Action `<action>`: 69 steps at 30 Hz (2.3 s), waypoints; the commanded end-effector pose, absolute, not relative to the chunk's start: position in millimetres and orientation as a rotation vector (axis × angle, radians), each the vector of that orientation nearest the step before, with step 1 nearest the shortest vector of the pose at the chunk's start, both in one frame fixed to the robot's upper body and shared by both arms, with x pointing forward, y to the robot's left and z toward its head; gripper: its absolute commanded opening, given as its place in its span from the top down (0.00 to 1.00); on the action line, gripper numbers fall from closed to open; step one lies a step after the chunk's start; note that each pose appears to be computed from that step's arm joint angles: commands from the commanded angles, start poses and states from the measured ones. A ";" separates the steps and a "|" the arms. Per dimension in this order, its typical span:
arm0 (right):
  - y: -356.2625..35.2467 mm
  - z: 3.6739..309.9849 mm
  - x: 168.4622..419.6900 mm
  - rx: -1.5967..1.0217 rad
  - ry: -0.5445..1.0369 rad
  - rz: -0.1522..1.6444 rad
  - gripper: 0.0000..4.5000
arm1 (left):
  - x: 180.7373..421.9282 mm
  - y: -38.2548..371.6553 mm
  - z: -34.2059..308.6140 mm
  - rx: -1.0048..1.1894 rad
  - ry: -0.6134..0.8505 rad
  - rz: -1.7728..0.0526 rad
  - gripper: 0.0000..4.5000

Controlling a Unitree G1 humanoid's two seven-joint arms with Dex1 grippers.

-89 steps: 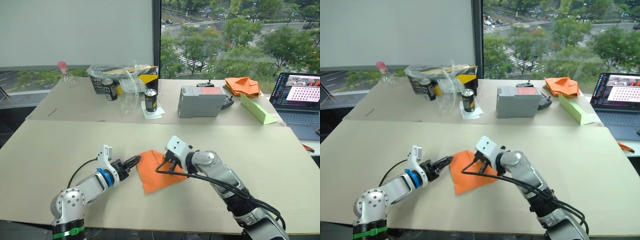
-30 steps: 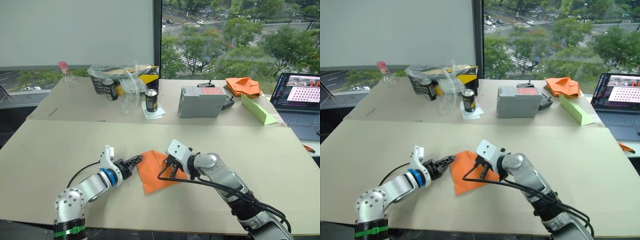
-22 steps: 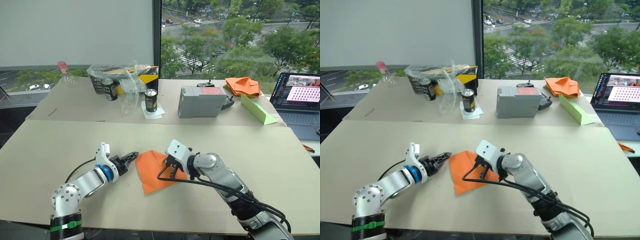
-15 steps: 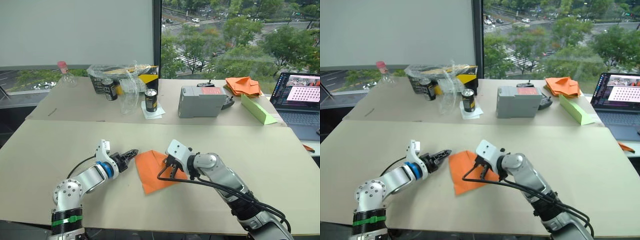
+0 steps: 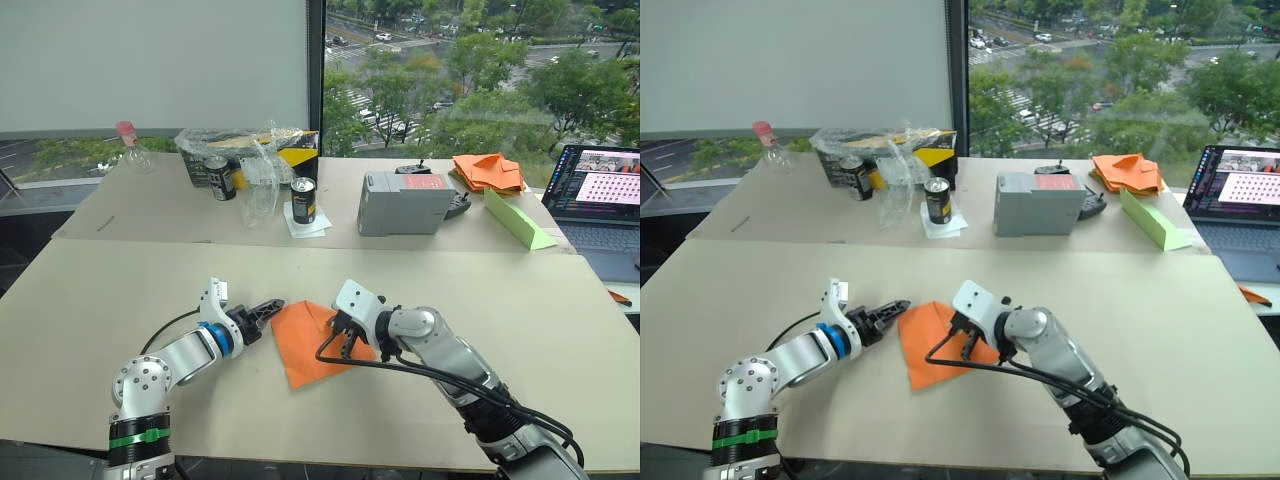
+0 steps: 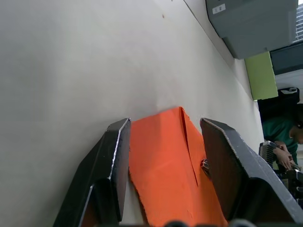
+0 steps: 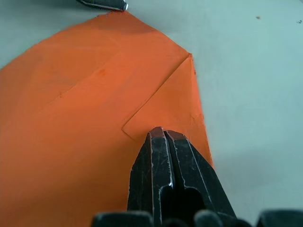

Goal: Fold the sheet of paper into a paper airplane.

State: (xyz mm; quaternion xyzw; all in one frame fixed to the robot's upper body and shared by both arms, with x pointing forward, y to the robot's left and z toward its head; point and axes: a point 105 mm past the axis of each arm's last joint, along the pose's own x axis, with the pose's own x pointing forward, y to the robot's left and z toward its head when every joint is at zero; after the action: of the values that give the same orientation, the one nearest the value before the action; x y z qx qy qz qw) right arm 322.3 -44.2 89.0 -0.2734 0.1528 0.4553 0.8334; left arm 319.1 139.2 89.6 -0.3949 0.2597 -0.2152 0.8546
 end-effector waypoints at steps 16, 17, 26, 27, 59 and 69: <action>-43.4 103.6 322.4 -0.454 0.310 0.972 1.00 | 309.7 152.6 111.9 -0.873 0.471 -0.443 0.45; -42.8 108.6 322.1 -0.437 0.296 0.979 1.00 | 307.4 153.5 112.5 -0.874 0.470 -0.444 0.45; -50.9 120.9 322.9 -0.473 0.268 0.992 1.00 | 275.6 153.3 111.6 -0.880 0.523 -0.466 0.45; -52.5 121.0 322.3 -0.496 0.262 0.997 1.00 | 272.6 153.5 110.8 -0.877 0.532 -0.465 0.45; -71.0 68.0 323.7 -0.579 0.415 0.903 1.00 | 276.6 151.1 112.2 -0.898 0.541 -0.432 0.45; -58.7 121.3 293.9 -0.288 0.341 1.169 1.00 | 277.0 153.4 110.9 -0.895 0.543 -0.425 0.45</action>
State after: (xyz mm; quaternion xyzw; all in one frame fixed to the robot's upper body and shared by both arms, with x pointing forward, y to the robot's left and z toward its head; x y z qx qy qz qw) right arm 295.2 -63.7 92.3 -0.1775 0.1932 0.5269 0.8084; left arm 277.0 154.6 102.3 -0.4227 0.2700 -0.1880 0.8444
